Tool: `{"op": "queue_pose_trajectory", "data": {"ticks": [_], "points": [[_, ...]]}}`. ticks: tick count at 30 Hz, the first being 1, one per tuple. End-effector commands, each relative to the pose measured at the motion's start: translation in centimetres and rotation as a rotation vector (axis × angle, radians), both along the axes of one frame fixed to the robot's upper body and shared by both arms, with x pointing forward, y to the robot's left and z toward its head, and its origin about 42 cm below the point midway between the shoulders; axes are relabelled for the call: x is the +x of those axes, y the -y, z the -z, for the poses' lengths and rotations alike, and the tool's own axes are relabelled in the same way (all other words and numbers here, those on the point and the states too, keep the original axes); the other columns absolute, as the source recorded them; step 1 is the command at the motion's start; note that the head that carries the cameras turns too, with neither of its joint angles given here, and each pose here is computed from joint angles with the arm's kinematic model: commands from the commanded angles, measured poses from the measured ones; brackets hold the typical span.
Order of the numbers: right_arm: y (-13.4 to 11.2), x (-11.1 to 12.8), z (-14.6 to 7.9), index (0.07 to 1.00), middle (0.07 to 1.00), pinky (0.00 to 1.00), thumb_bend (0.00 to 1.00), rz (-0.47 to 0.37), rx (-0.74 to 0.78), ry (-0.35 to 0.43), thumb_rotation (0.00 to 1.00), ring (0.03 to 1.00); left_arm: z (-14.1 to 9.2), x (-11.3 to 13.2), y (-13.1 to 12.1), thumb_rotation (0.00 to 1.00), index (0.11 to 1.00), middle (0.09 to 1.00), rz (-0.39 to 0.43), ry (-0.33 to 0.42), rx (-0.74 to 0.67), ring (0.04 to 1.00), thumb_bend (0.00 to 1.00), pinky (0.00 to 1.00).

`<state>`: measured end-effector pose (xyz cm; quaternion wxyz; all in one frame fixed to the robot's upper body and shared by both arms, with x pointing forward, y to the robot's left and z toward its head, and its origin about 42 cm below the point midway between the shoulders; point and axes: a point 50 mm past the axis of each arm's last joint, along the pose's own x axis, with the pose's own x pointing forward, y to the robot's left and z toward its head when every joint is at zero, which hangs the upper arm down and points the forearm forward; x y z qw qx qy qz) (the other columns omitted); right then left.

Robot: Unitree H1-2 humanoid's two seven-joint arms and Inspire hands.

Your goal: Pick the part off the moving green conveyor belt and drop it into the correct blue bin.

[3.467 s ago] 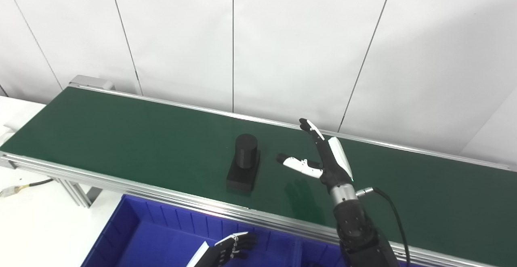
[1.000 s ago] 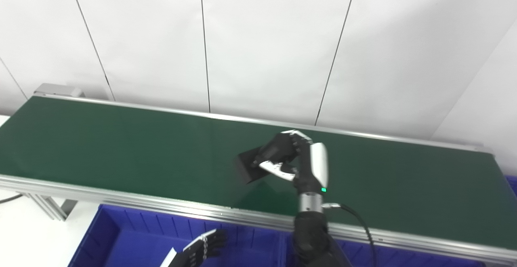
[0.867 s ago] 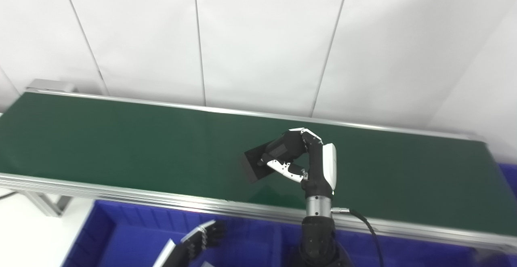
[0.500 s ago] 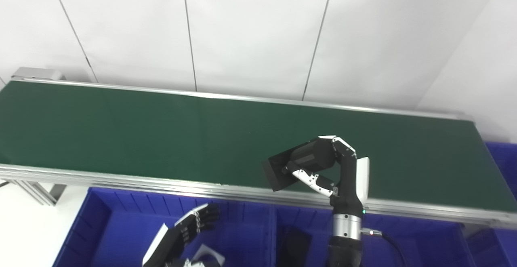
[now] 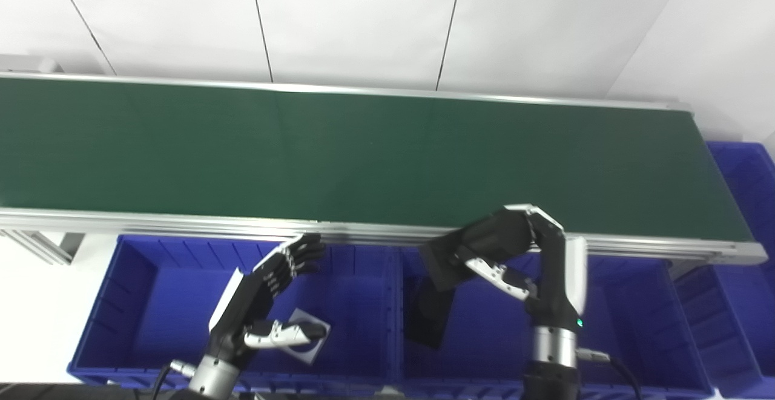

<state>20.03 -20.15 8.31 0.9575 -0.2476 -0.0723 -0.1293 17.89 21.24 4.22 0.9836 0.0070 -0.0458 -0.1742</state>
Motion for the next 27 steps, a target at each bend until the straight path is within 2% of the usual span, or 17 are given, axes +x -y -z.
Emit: {"op": "queue_pose_trajectory", "data": {"ticks": [1, 4, 8, 10, 12, 14, 15, 17, 18, 19, 20, 21, 23, 24, 27], "points": [[0.5, -0.1, -0.7, 0.471, 0.515, 0.27, 0.51, 0.023, -0.019, 0.013, 0.0, 0.45, -1.5, 0.6, 0.2, 0.33, 0.816, 0.812, 0.003, 0.085, -0.013, 0.807, 0.95, 0.76], [1.1, -0.8, 0.7, 0.487, 0.529, 0.35, 0.51, 0.047, -0.06, -0.071, 0.0, 0.424, -1.6, 0.8, 0.4, 0.32, 0.814, 0.809, 0.009, 0.092, -0.016, 0.804, 0.96, 0.75], [1.6, -1.0, 2.0, 0.478, 0.497, 0.57, 0.51, 0.044, -0.118, -0.159, 0.0, 0.486, -1.6, 1.0, 0.5, 0.31, 0.818, 0.806, 0.016, 0.093, -0.017, 0.802, 0.95, 0.76], [1.7, -0.9, 2.6, 0.481, 0.492, 0.59, 0.51, 0.038, -0.155, -0.197, 0.0, 0.488, -1.6, 1.1, 0.5, 0.3, 0.817, 0.805, 0.016, 0.095, -0.018, 0.8, 0.95, 0.76], [1.7, -0.8, 3.3, 0.5, 0.497, 0.53, 0.51, 0.016, -0.191, -0.235, 0.0, 0.459, -1.6, 1.3, 0.5, 0.3, 0.815, 0.805, 0.018, 0.096, -0.018, 0.799, 0.95, 0.76], [1.6, -0.6, 3.9, 0.501, 0.504, 0.52, 0.51, -0.008, -0.197, -0.259, 0.0, 0.45, -1.6, 1.3, 0.5, 0.3, 0.816, 0.805, 0.016, 0.094, -0.015, 0.8, 0.95, 0.76], [1.5, -0.5, 4.3, 0.488, 0.565, 0.58, 0.51, -0.029, -0.204, -0.283, 0.02, 0.508, -1.5, 1.3, 0.4, 0.3, 0.814, 0.803, 0.012, 0.093, -0.012, 0.797, 0.95, 0.75], [1.2, -0.2, 5.0, 0.495, 0.718, 0.63, 0.5, -0.067, -0.248, -0.332, 0.1, 0.69, -1.5, 1.2, 0.3, 0.3, 0.813, 0.803, 0.009, 0.091, -0.013, 0.797, 0.96, 0.75], [1.1, 0.0, 5.4, 0.496, 0.753, 0.63, 0.5, -0.084, -0.263, -0.363, 0.11, 0.716, -1.5, 1.2, 0.3, 0.31, 0.813, 0.803, 0.008, 0.092, -0.014, 0.798, 0.96, 0.75], [1.0, 0.2, 5.7, 0.645, 0.791, 0.59, 0.53, -0.099, -0.272, -0.389, 0.07, 0.71, -1.5, 1.2, 0.3, 0.31, 0.811, 0.801, 0.007, 0.091, -0.016, 0.796, 0.96, 0.75], [0.8, 0.4, 5.9, 0.729, 0.82, 0.58, 0.54, -0.114, -0.283, -0.416, 0.05, 0.72, -1.5, 1.3, 0.3, 0.31, 0.811, 0.801, 0.007, 0.091, -0.017, 0.796, 0.96, 0.75], [0.7, 0.5, 6.2, 0.794, 0.855, 0.63, 0.55, -0.13, -0.318, -0.445, 0.06, 0.766, -1.5, 1.3, 0.3, 0.31, 0.811, 0.802, 0.007, 0.091, -0.015, 0.798, 0.96, 0.75], [0.4, 0.8, 6.4, 0.851, 0.888, 0.8, 0.59, -0.156, -0.423, -0.491, 0.15, 0.855, -1.5, 1.3, 0.3, 0.31, 0.813, 0.802, 0.007, 0.091, -0.021, 0.798, 0.96, 0.75], [0.3, 0.9, 6.3, 0.878, 0.907, 0.89, 0.62, -0.168, -0.461, -0.51, 0.25, 0.902, -1.5, 1.3, 0.3, 0.31, 0.814, 0.802, 0.005, 0.09, -0.021, 0.798, 0.96, 0.75], [-0.1, 0.8, 6.2, 0.908, 0.959, 0.99, 0.69, -0.177, -0.512, -0.533, 0.42, 0.984, -1.4, 1.2, 0.1, 0.32, 0.812, 0.803, -0.002, 0.087, -0.015, 0.798, 0.96, 0.75]]}}
